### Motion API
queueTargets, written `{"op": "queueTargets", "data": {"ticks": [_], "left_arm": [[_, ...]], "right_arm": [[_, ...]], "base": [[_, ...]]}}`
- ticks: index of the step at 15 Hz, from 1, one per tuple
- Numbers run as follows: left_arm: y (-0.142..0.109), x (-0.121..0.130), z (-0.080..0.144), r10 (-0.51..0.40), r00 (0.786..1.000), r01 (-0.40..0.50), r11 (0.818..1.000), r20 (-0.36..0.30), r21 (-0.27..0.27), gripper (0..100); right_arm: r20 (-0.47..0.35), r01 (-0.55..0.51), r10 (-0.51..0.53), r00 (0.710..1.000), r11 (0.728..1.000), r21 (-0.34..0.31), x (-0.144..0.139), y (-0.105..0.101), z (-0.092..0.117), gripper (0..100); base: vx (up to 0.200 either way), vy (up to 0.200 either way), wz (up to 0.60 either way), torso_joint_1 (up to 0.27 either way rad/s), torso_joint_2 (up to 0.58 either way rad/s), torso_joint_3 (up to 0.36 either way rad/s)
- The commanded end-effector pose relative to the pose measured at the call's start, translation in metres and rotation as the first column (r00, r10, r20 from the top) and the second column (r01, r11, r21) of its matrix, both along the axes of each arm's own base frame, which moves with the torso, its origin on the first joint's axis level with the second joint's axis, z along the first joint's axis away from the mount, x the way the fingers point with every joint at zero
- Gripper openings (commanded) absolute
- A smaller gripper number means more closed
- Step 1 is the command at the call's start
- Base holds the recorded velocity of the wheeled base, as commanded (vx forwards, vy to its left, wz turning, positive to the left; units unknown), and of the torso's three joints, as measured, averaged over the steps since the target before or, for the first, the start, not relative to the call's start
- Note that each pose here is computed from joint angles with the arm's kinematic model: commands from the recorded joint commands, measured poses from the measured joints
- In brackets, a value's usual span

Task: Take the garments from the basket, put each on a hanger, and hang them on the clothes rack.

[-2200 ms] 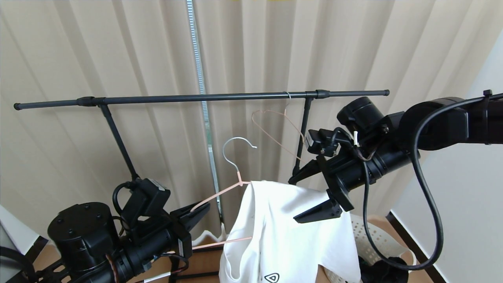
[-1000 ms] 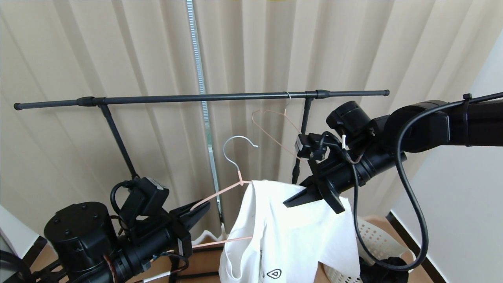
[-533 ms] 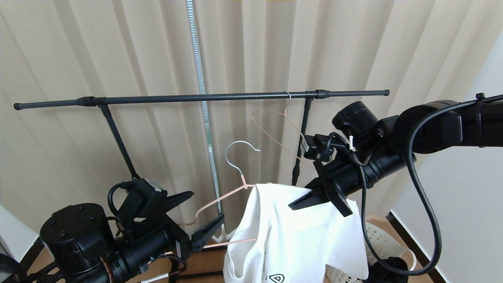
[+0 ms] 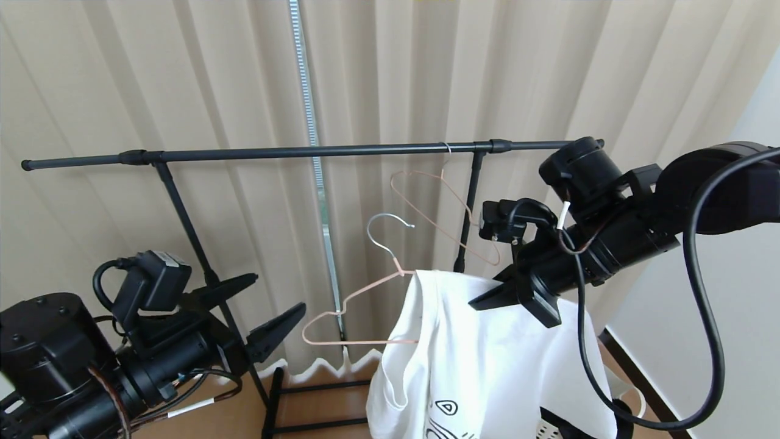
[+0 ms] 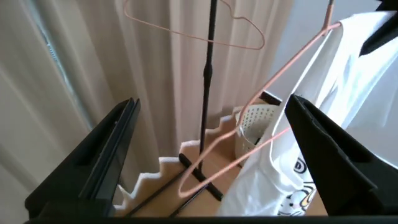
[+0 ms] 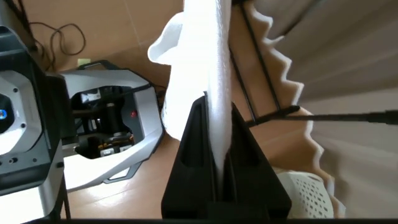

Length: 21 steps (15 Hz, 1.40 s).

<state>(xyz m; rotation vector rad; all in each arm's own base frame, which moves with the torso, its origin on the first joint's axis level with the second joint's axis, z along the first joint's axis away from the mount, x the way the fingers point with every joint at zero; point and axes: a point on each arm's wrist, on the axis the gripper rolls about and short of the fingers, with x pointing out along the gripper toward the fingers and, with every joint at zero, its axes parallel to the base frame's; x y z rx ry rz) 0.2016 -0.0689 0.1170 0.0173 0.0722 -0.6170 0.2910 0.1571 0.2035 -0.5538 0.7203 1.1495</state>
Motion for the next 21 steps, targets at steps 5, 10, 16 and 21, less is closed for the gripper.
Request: {"op": "queueTargets", "data": {"ticks": [5,10,16,21], "left_arm": [[-0.010,-0.017,-0.020,0.133,0.954,-0.099,0.986,-0.268,0.137,100],[-0.064,0.001,-0.052,0.111,0.899,-0.051,0.987,-0.423,0.149,100],[-0.108,0.031,-0.061,0.139,0.903,-0.087,0.986,-0.407,0.144,100],[-0.119,0.041,-0.069,0.202,0.899,-0.141,0.973,-0.388,0.181,100]], "right_arm": [[0.045,0.149,-0.153,0.987,0.985,0.086,-0.023,-0.011,0.001,0],[0.196,0.190,-0.225,0.954,0.965,0.182,-0.031,-0.009,-0.018,0],[0.185,0.204,-0.242,0.952,0.958,0.203,-0.037,0.003,-0.018,0],[0.192,0.188,-0.233,0.953,0.956,0.225,-0.048,0.004,-0.010,0]], "base": [[0.000,0.000,0.00,0.000,0.00,0.000],[0.000,0.000,0.00,0.000,0.00,0.000],[0.000,0.000,0.00,0.000,0.00,0.000],[0.000,0.000,0.00,0.000,0.00,0.000]]}}
